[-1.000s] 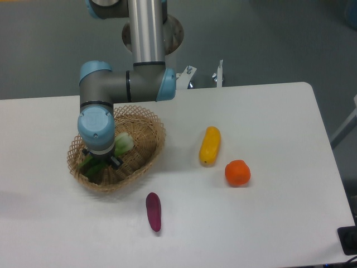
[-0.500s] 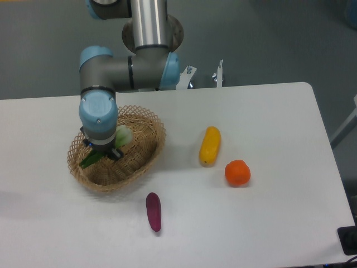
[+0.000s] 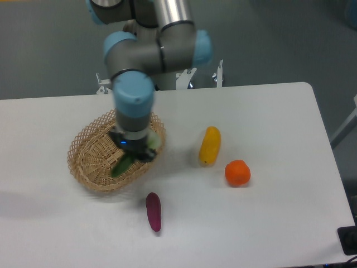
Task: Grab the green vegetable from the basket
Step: 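Lift the bok choy out of the basket and carry it past the orange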
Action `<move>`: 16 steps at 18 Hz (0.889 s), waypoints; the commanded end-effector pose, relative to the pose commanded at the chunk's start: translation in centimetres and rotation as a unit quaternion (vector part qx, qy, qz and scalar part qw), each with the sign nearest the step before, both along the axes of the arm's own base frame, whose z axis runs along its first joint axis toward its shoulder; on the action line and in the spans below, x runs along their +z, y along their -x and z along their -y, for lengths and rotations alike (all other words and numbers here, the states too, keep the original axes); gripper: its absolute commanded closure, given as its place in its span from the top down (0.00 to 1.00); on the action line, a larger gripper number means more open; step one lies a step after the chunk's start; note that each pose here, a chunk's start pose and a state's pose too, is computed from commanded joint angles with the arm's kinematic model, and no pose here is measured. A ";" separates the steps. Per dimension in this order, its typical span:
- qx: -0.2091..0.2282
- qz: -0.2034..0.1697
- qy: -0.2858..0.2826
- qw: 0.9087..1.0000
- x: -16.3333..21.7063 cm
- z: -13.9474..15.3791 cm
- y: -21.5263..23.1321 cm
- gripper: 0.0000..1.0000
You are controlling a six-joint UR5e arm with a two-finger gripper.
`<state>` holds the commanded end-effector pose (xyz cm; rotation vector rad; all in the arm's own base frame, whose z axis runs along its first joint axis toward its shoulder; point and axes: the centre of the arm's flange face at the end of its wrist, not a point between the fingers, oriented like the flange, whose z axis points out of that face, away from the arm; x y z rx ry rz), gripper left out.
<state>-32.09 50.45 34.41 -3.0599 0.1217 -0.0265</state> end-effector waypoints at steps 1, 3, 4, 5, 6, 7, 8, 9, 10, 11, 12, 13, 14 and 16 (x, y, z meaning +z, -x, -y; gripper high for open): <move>-0.002 -0.005 -0.003 1.000 0.5 0.8 1.7 0.05; 0.008 -0.011 -0.008 1.000 0.7 1.8 4.4 0.05; 0.018 -0.016 -0.010 1.000 1.1 2.5 5.9 0.05; 0.020 -0.023 -0.006 1.000 1.3 3.2 7.5 0.05; 0.014 -0.029 -0.003 0.999 1.4 3.9 8.9 0.05; 0.007 -0.031 0.001 0.999 1.2 4.4 9.9 0.05; 0.009 -0.036 0.005 0.999 1.1 5.5 11.7 0.05; 0.013 -0.040 0.006 0.999 1.2 6.3 13.0 0.05; 0.015 -0.042 0.007 0.999 1.3 7.3 14.3 0.05; 0.009 -0.043 0.008 0.999 1.1 8.3 15.7 0.07; -0.004 -0.040 0.010 0.999 0.9 9.2 16.6 0.07; -0.014 -0.038 0.014 0.999 0.3 10.0 17.6 0.07; -0.015 -0.035 0.016 0.999 -0.2 10.7 18.4 0.07; -0.010 -0.033 0.017 0.999 -0.7 12.1 19.9 0.06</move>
